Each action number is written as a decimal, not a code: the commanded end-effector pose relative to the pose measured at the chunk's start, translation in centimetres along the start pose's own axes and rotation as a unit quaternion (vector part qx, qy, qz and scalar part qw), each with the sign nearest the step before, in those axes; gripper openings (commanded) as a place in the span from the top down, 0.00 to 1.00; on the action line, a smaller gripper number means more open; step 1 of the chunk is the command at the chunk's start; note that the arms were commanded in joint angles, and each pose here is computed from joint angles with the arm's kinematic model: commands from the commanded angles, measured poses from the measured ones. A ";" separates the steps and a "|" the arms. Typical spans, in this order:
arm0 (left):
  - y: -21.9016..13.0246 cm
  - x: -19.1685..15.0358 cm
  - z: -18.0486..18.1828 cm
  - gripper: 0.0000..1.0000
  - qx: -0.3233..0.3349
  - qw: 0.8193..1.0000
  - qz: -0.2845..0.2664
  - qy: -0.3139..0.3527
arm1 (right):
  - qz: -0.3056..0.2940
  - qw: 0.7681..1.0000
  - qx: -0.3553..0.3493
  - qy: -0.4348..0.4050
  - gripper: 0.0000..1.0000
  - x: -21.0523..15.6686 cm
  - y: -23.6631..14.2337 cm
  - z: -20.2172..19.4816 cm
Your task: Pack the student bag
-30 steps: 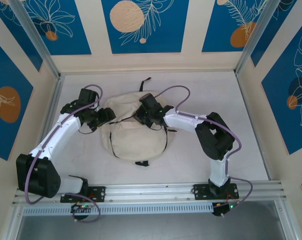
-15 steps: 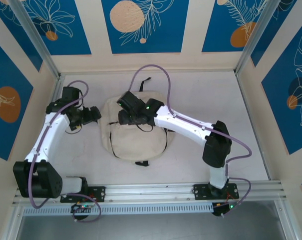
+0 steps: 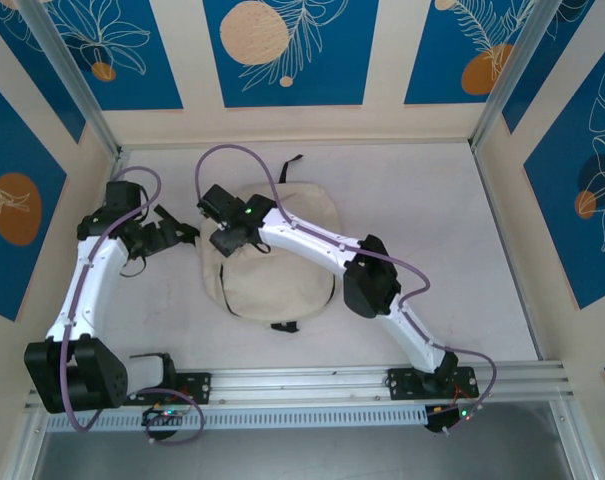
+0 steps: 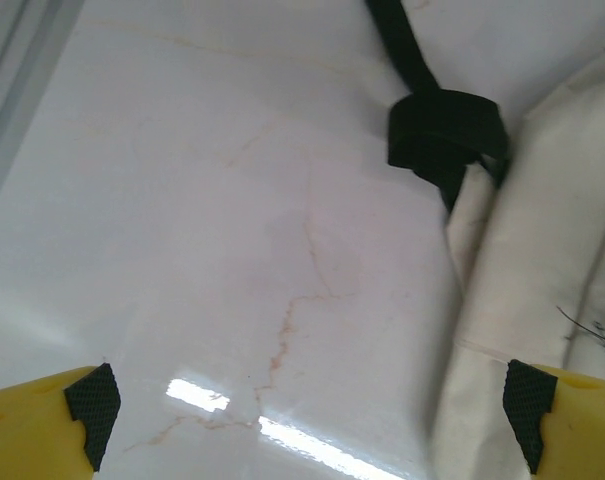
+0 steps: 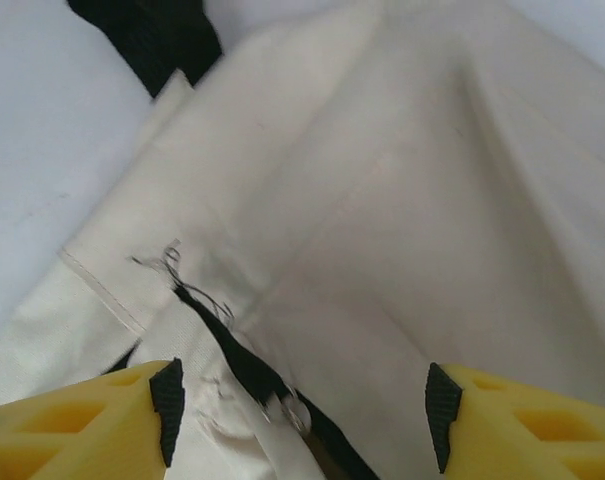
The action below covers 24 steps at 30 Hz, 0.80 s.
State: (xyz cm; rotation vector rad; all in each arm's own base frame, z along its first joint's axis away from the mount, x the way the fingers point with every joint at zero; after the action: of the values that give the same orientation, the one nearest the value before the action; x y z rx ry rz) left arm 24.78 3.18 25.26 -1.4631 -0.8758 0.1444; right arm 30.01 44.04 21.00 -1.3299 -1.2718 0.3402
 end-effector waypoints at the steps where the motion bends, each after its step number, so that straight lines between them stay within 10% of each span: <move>1: 0.2 0.4 1.2 0.00 0.028 0.999 -0.020 -0.016 | -0.012 0.997 0.046 -0.061 0.34 0.8 0.5 0.8; 15: 0.7 0.4 1.8 0.00 0.030 0.999 -0.023 -0.031 | 0.039 0.994 0.031 -0.100 0.44 -1.1 4.5 0.1; 24: 0.8 0.3 1.6 0.00 0.021 0.999 -0.017 -0.033 | 0.027 0.999 0.025 -0.028 0.73 -0.4 3.9 -1.5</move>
State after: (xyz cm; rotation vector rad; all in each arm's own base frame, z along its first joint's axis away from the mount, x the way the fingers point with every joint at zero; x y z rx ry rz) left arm 24.71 4.53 24.32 -1.4063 -0.9205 0.1729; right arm 31.87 44.21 16.83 -1.3163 -1.2930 0.5211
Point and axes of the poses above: each hand's point on the last joint's axis, 136 mm out from that joint toward the fingers, its own y axis out along the fingers, its own z axis along the line the jaws close on, x = y × z, the point moved 9 cm from there along -y, back along the fingers, and after that the axes turned 11 degrees about -y, right-handed, at the moved point
